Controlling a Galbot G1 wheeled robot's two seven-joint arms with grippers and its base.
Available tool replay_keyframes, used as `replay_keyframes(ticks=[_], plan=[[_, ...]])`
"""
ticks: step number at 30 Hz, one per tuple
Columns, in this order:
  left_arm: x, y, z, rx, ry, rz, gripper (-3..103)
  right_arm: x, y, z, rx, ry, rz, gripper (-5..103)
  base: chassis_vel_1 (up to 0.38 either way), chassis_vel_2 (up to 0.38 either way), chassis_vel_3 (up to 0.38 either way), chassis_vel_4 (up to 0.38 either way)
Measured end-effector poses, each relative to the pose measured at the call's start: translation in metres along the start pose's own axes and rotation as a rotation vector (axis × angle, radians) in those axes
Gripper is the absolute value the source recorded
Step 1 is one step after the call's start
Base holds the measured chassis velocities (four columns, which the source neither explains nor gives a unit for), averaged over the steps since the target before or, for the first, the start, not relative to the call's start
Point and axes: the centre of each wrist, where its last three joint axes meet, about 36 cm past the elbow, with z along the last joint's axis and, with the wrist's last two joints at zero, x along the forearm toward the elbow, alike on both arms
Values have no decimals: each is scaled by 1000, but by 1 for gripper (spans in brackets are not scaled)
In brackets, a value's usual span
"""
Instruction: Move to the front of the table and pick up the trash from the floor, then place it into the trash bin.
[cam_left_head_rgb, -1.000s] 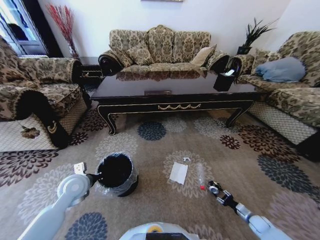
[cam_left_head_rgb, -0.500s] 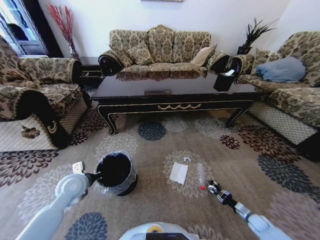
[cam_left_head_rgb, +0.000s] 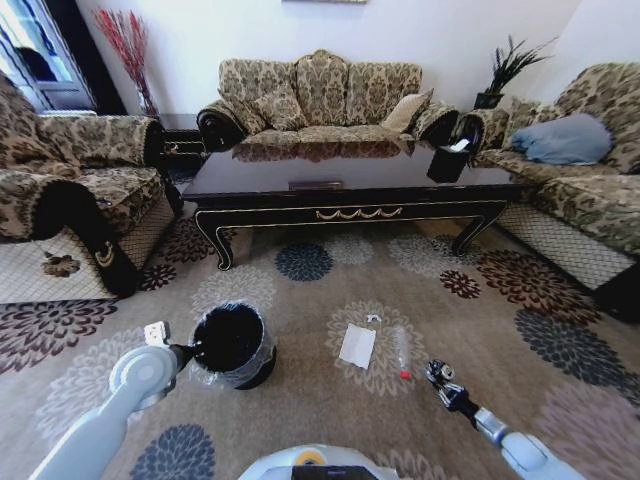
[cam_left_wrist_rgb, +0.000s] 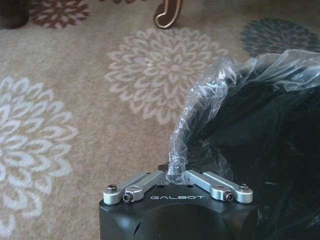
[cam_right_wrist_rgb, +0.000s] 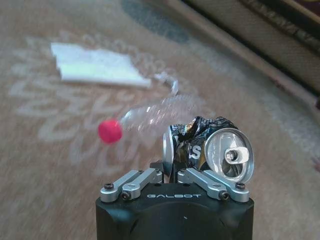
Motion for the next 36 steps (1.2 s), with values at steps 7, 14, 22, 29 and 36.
replay_keyframes(ticks=[7, 14, 22, 29, 36], plan=[[-1, -18, -2, -80, -13, 31, 0, 7, -18, -40, 26, -114, 47, 8, 0, 0, 0, 0], [2, -44, -6, -164, -16, 100, 0, 13, -44, -85, 60, -224, 63, 8, 0, 0, 0, 0], [-3, -73, -2, -255, 16, 169, 0, 9, -41, -172, 44, -384, 25, 8, 0, 0, 0, 0], [-11, -102, -11, -300, 24, 230, 0, 16, -23, -234, 30, -481, -26, 8, 0, 0, 0, 0], [-12, -125, -18, -315, 39, 259, 0, 26, 0, -287, 9, -562, -88, 8, 0, 0, 0, 0]])
